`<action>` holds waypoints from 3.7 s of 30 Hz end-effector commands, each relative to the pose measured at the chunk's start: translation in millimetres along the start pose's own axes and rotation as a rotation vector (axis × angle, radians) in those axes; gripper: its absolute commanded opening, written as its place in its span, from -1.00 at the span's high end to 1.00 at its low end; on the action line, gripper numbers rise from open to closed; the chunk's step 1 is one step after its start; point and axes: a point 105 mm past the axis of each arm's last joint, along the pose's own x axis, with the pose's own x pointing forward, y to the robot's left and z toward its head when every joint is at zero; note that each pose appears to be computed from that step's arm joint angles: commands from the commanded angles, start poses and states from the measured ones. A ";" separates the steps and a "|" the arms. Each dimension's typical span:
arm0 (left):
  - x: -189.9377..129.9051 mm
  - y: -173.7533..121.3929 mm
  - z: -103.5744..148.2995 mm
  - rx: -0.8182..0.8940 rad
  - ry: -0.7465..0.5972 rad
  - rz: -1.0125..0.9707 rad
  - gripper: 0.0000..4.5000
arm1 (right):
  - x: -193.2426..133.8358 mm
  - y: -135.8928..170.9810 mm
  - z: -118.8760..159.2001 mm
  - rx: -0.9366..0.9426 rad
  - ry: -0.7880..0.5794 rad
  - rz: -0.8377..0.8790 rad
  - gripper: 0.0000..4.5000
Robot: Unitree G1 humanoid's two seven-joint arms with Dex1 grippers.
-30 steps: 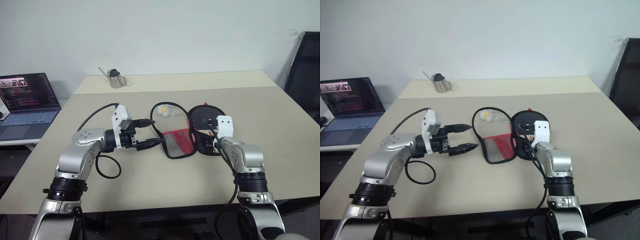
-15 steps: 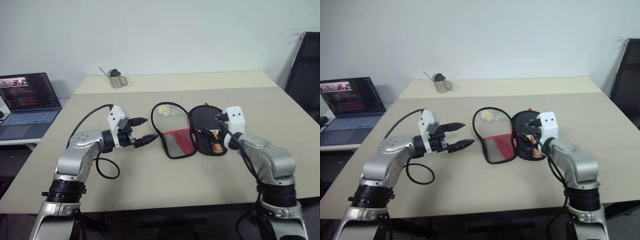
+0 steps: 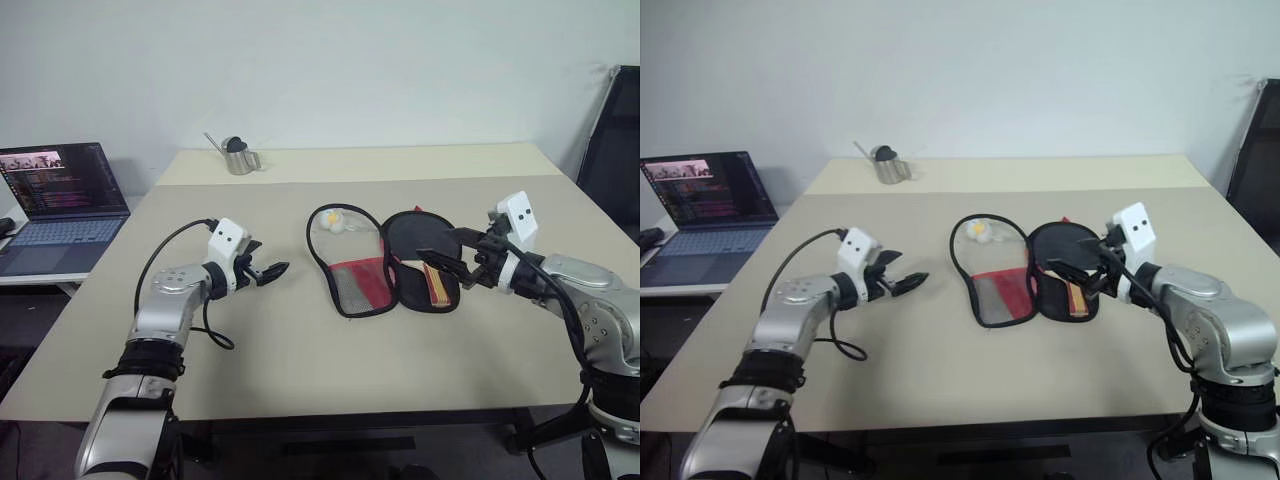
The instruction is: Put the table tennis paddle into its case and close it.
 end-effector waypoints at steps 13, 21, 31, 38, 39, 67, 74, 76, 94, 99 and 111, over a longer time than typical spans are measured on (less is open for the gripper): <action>68.0 -42.1 6.6 -0.063 0.021 -0.144 -1.00 | -14.2 4.8 9.1 -0.056 -0.028 0.025 -0.98; 90.9 -72.7 56.8 -0.009 -0.104 -0.254 -1.00 | -27.4 -3.8 10.8 -0.061 -0.026 -0.019 -0.98; 112.1 -128.8 105.8 0.001 -0.230 -0.411 -1.00 | -66.7 -44.7 33.3 -0.094 -0.060 -0.225 -0.98; 121.7 -152.2 109.4 0.009 -0.236 -0.432 -1.00 | -70.6 -50.7 27.7 -0.087 -0.040 -0.271 -0.98; 120.9 -151.0 109.0 0.007 -0.237 -0.433 -1.00 | -68.7 -51.0 25.3 -0.084 -0.035 -0.275 -0.98; -16.6 -72.4 91.3 0.003 -0.335 -0.460 -1.00 | 11.1 -123.0 -73.2 -0.027 0.297 -0.386 -0.98; -19.0 -74.2 92.4 0.003 -0.332 -0.446 -1.00 | 29.6 -122.0 -92.7 -0.051 0.385 -0.317 -0.98; -18.6 -74.4 93.3 0.004 -0.332 -0.445 -1.00 | 33.5 -118.8 -95.9 -0.053 0.408 -0.277 -0.98; -15.2 -74.8 97.5 0.022 -0.335 -0.443 -1.00 | 51.4 -90.7 -117.5 0.250 0.474 -0.102 -0.98; -13.8 -75.9 96.8 0.022 -0.332 -0.447 -1.00 | 60.4 -82.2 -120.4 0.274 0.462 -0.088 -0.81; -13.1 -76.3 91.2 0.027 -0.316 -0.451 -1.00 | 70.8 -70.4 -131.1 0.319 0.459 -0.095 0.84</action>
